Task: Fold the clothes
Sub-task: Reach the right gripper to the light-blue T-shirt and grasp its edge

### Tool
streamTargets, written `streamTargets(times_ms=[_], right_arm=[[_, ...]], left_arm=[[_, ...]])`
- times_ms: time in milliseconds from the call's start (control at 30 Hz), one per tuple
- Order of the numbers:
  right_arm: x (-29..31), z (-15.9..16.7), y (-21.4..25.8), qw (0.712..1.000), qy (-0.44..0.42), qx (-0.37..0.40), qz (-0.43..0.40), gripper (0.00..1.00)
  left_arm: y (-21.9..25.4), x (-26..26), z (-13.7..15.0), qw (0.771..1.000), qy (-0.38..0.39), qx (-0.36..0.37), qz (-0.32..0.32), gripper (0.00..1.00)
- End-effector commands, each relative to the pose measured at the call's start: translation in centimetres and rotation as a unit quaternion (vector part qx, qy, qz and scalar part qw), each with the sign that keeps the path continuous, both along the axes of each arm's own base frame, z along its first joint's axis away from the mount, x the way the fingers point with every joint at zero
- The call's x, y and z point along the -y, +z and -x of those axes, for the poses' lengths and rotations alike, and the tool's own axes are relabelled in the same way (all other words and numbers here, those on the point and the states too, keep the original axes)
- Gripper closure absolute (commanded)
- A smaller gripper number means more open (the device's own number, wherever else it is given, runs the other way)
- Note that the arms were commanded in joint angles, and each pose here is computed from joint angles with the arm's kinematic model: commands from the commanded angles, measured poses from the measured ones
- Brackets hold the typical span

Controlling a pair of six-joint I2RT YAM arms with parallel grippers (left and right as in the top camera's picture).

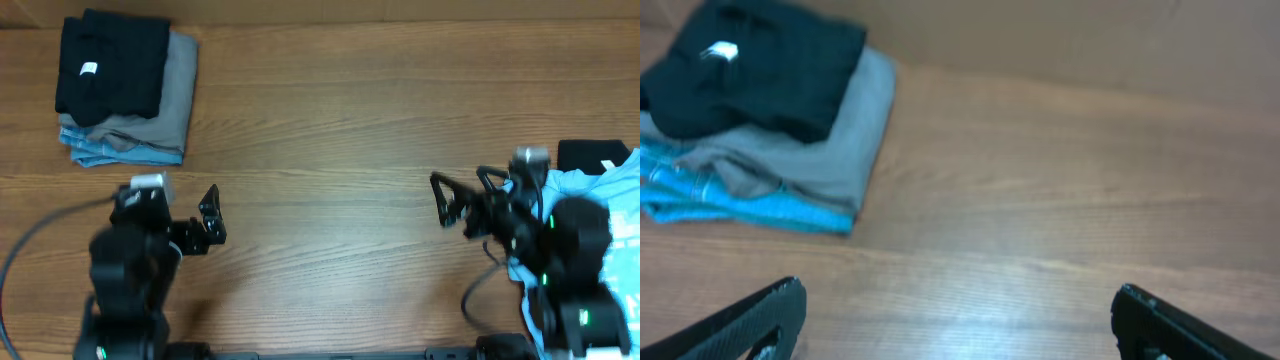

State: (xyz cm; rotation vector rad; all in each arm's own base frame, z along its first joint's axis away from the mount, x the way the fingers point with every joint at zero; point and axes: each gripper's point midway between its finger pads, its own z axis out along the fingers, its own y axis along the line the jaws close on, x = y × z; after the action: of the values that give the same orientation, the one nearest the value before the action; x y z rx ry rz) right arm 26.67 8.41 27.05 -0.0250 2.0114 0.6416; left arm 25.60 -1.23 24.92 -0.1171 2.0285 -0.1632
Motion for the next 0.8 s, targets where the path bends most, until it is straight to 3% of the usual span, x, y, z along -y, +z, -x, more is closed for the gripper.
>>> streamTargets(times_ms=[0, 200, 333, 433, 467, 600, 767], right_arm=[[0.1, -3.3, -0.1, 0.998, -0.003, -0.056, 0.018, 0.0], [0.3, -7.5, -2.4, 0.988, -0.014, -0.148, 0.03, 0.0], [-0.5, -8.3, -4.8, 0.98, 0.006, -0.196, 0.019, 0.0], [1.9, -9.0, -6.5, 0.972, -0.056, -0.229, 0.021, 0.0], [4.5, -9.5, -7.3, 0.961, -0.118, -0.251, 0.004, 0.0], [9.7, -9.9, -9.4, 0.934, -0.206, -0.291, -0.032, 0.09], [15.4, -8.1, -16.1, 0.862, -0.302, -0.404, -0.048, 0.25]], left_arm=[[0.7, -0.3, -1.7, 0.996, -0.001, -0.086, -0.018, 0.0], [0.5, -0.2, -4.2, 0.983, -0.005, -0.183, -0.017, 0.0], [0.6, 0.5, -5.7, 0.98, -0.023, -0.2, -0.003, 0.0], [0.5, 2.1, -6.0, 0.977, -0.059, -0.203, 0.025, 0.0], [0.4, 2.7, -6.0, 0.975, -0.073, -0.206, 0.036, 0.0], [0.4, 3.0, -5.9, 0.974, -0.078, -0.208, 0.041, 0.0], [0.3, 3.0, -5.8, 0.973, -0.078, -0.211, 0.041, 0.0]])
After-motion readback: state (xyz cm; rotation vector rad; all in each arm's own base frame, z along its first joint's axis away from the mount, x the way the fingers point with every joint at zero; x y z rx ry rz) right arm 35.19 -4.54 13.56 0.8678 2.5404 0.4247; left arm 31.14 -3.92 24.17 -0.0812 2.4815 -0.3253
